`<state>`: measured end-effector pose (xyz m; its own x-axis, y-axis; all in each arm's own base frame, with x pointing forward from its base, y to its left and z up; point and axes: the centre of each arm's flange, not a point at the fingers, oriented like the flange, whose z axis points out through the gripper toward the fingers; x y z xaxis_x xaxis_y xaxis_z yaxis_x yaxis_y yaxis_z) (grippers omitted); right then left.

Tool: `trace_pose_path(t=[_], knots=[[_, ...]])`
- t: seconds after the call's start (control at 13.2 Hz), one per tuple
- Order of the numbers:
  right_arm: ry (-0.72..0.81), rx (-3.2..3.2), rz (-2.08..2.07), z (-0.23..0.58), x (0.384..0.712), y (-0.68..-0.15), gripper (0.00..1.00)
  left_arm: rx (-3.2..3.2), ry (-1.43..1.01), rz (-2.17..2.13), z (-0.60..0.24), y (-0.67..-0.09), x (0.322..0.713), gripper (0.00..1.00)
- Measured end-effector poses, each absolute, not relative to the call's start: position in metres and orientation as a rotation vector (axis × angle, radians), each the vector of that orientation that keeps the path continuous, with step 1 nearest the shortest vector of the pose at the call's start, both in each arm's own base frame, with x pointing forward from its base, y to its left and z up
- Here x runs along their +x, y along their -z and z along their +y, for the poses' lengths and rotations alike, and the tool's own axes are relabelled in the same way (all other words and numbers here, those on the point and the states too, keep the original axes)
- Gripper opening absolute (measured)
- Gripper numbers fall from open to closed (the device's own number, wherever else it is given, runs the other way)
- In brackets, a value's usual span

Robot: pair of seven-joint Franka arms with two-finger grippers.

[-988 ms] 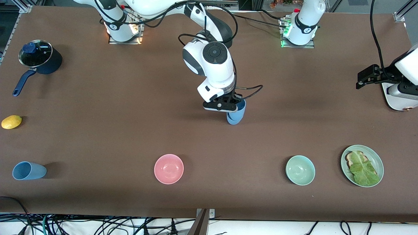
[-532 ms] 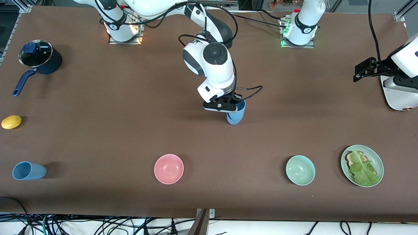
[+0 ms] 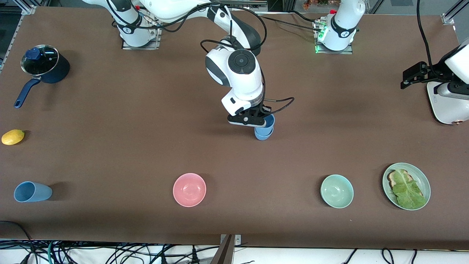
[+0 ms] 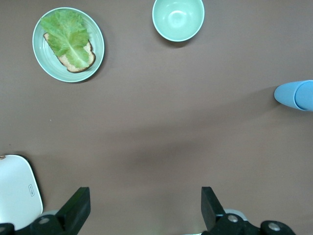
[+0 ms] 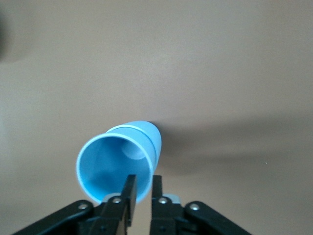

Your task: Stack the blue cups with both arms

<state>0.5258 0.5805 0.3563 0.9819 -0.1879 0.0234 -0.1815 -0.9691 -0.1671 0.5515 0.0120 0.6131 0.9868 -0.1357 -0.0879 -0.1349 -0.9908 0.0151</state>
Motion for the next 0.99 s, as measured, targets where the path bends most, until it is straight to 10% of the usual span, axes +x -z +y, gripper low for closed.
trace_pose_path(t=[0.53, 0.99], knots=[[0.076, -2.955, 0.336, 0.554, 0.545, -0.394, 0.99, 3.119, 0.165, -0.212, 0.014, -0.61, 0.55, 1.0], [0.07, -2.974, 0.361, 0.438, 0.588, -0.477, 1.0, 3.119, 0.169, -0.212, 0.014, -0.61, 0.55, 1.0]])
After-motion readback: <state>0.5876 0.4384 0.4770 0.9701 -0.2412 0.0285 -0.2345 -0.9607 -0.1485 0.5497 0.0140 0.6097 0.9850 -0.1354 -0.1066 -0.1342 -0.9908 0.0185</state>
